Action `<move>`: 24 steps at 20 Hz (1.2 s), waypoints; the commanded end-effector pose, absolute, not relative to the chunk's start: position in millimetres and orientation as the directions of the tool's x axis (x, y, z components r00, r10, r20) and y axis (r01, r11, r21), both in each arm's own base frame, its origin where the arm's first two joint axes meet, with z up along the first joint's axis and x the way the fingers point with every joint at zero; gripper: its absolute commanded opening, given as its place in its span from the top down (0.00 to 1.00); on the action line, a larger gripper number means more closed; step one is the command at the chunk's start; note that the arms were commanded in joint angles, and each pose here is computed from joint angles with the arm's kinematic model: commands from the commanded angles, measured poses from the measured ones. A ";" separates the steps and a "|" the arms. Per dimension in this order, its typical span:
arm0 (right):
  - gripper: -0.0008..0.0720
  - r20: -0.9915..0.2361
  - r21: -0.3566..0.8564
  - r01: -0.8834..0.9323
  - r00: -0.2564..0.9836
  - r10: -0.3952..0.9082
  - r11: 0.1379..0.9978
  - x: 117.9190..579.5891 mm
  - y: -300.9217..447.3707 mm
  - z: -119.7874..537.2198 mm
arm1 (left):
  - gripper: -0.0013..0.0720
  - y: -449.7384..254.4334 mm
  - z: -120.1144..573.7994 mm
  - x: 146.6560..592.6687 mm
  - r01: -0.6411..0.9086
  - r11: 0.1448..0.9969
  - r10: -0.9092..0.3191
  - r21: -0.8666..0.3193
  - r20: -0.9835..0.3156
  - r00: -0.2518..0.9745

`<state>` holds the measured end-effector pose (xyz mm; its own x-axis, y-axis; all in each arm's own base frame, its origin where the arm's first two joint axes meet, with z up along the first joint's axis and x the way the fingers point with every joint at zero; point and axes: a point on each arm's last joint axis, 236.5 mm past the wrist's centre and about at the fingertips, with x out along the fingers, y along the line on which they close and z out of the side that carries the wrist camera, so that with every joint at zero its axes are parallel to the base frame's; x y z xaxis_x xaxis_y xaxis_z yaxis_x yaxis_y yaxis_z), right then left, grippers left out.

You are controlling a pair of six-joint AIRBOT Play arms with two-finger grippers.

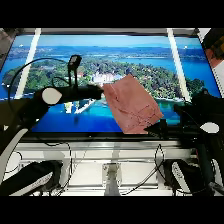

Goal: Fold the clothes and pants, and hang the long-sleeved shirts on hangers.

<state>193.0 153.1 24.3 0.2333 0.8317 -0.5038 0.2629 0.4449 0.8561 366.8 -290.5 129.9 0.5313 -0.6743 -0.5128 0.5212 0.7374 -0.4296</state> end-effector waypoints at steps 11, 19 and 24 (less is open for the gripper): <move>0.98 -0.739 0.673 0.668 0.617 0.270 0.318 279.4 21.7 -28.1 | 0.97 -421.9 92.4 496.6 0.530 0.681 -0.731 -0.505 -0.431 0.530; 0.43 -0.663 0.730 0.614 0.743 0.094 0.301 309.2 -19.8 -9.9 | 0.47 -462.6 65.4 541.1 0.528 0.698 -0.703 -0.483 -0.323 0.634; 0.24 -0.785 0.599 0.687 0.606 0.131 0.411 275.6 -15.0 -38.4 | 0.22 -449.2 72.9 539.8 0.536 0.697 -0.711 -0.477 -0.357 0.606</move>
<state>295.7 -17.5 -22.8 0.6876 0.1089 -0.7179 0.6449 0.3630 0.6726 537.4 -456.6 68.2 0.6120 -0.7106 -0.3472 0.5309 0.6946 -0.4855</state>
